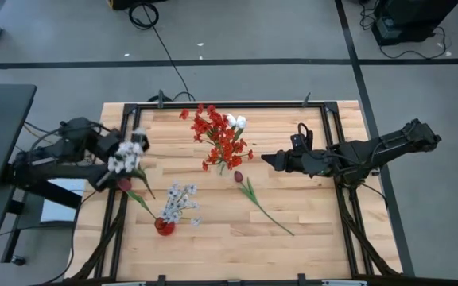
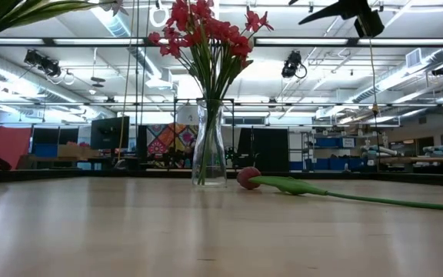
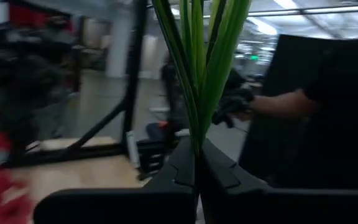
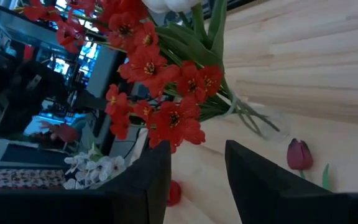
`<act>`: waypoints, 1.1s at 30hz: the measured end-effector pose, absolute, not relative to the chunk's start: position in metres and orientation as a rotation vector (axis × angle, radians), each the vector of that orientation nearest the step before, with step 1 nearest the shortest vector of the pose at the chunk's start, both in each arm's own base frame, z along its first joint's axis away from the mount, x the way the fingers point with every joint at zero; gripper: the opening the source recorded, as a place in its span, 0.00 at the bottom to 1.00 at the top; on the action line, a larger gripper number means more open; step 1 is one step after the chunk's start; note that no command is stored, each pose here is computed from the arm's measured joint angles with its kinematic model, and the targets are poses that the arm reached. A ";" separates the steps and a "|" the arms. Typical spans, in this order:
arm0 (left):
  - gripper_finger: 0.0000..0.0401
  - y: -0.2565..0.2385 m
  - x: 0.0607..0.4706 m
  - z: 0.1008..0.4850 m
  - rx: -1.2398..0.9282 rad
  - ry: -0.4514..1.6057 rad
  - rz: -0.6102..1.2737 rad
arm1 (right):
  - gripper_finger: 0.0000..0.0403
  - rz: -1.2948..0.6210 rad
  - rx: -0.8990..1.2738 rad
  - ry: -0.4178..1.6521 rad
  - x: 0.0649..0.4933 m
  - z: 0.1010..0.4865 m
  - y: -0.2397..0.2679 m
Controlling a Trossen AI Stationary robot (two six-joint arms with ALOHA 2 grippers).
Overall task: Sort flowers into vase by color
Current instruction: Put the white flowers into the red vase
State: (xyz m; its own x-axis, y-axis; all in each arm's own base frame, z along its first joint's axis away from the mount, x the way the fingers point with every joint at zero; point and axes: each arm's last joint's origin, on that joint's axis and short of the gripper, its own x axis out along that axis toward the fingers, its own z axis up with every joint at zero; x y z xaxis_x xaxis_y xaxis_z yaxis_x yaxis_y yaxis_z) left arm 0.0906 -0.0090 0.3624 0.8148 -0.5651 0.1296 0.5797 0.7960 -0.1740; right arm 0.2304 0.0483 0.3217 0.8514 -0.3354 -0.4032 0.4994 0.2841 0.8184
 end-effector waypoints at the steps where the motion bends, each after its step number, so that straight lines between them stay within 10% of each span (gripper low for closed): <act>1: 0.01 -0.011 0.094 0.360 -0.207 -0.089 -0.642 | 0.39 -0.562 1.155 0.164 0.230 0.322 0.048; 33: 0.05 -0.066 0.124 0.286 -0.023 -0.009 -0.922 | 0.38 -0.499 1.194 0.148 0.233 0.326 0.050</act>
